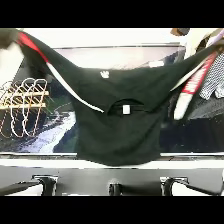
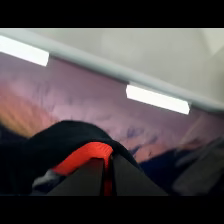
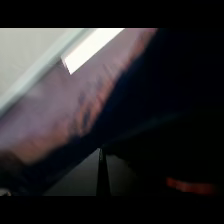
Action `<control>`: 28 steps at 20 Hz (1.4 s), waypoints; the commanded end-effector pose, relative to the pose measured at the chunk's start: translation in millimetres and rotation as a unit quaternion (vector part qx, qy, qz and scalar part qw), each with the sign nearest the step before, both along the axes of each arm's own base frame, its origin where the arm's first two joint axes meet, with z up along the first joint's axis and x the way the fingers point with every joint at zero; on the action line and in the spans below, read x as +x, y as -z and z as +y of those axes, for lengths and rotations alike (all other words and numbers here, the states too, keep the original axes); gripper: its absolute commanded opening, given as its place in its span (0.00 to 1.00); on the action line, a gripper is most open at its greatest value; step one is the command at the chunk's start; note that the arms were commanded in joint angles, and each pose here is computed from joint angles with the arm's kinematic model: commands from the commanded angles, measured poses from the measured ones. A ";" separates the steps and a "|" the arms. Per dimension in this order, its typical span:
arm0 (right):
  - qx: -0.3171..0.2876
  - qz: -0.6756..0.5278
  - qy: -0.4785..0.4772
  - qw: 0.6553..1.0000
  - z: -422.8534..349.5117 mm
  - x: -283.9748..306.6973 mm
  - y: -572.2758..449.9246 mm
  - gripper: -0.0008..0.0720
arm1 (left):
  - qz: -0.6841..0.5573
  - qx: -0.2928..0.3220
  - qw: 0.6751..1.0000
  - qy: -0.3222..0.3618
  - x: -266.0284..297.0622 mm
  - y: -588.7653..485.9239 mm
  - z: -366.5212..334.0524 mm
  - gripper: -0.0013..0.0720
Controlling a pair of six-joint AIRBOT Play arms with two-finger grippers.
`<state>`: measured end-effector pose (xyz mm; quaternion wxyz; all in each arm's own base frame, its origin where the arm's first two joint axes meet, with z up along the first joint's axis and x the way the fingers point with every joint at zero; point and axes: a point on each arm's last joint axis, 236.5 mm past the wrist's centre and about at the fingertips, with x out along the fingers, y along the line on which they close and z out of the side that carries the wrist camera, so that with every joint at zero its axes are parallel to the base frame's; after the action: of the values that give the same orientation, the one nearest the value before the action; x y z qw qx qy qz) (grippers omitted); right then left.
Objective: Fold the clothes and pants, and hang the long-sleeved shirts on hangers.
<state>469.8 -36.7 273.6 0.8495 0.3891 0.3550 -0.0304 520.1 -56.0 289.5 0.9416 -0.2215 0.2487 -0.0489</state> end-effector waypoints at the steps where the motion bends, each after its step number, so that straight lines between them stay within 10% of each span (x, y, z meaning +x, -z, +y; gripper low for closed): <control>1: -0.019 0.153 -0.095 0.983 38.0 48.6 151.7 0.08 | 0.129 0.009 0.991 0.032 49.4 141.4 -34.7 0.07; 6: -0.099 0.212 -0.156 0.960 67.3 77.4 262.7 0.09 | 0.256 -0.045 0.964 0.064 52.3 260.0 -74.9 0.14; 9: -0.121 0.213 -0.181 0.953 58.6 71.0 259.9 0.47 | 0.301 -0.060 0.949 0.070 37.6 274.8 -68.2 0.96; 11: -0.149 0.216 -0.215 0.941 32.9 52.2 243.1 0.66 | 0.321 -0.044 0.942 0.084 21.4 266.6 -47.1 0.98; 18: -0.012 0.268 -0.206 0.941 -16.9 -77.1 255.7 0.75 | 0.381 -0.043 0.923 0.022 -96.4 286.3 41.3 0.98; 28: 0.144 0.304 -0.196 0.921 77.2 -196.7 356.3 0.78 | 0.398 -0.193 0.893 0.083 -222.1 346.1 -38.0 0.98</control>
<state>286.1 24.3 -67.3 0.6337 0.3727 0.6744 0.0693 314.5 -79.3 -48.7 0.7056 -0.3614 0.6067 -0.0586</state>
